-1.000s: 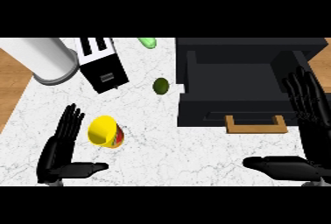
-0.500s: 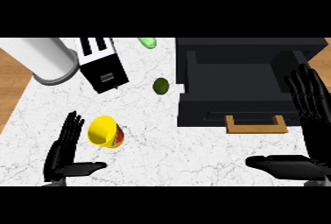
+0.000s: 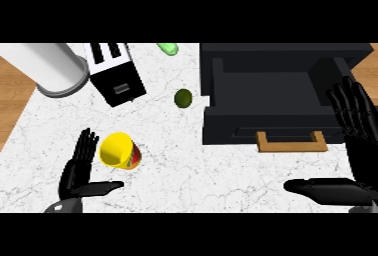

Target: Pick up the cup, place it into the drawer and close the drawer

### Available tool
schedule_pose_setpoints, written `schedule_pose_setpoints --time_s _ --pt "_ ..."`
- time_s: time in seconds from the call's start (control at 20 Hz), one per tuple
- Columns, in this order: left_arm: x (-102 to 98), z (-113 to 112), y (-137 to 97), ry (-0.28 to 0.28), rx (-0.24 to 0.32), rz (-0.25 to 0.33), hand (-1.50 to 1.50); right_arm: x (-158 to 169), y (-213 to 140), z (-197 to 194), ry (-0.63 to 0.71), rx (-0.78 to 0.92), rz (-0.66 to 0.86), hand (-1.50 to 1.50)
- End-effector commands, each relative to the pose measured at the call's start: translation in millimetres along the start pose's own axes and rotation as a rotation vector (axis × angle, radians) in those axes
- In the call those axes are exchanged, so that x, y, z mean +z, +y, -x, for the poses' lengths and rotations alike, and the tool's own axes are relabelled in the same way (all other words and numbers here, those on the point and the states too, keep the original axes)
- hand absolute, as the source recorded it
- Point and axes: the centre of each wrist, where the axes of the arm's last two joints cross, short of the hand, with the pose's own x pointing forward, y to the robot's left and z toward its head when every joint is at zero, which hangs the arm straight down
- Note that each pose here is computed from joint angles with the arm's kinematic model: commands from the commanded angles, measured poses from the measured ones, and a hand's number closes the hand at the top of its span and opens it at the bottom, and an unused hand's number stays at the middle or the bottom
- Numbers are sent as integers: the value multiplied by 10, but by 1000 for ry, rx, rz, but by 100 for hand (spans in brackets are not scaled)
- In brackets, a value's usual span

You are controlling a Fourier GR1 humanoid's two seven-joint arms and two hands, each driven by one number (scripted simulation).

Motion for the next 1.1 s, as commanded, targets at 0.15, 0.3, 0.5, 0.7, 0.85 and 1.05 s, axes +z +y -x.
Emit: schedule_pose_setpoints --time_s 0.15,0.3,0.5,0.7,0.85,1.05 --pt "-182 102 -12 -20 -13 19 -150 -114 142 8 4 -11 -10 -150" --pt "-32 139 167 -14 -7 5 -150 -26 -78 -101 12 -22 -28 -150" --pt "4 240 -50 -28 12 22 -150 -116 -30 -48 -18 -12 -12 -150" --pt "-157 171 -68 -31 30 30 -150 37 -59 -61 4 -14 -15 -150" --pt "-258 164 -202 -43 61 42 -150 36 -22 27 16 -14 -32 -150" --pt "-245 181 -231 -46 124 78 -150 -90 93 -71 3 -18 -28 -150"
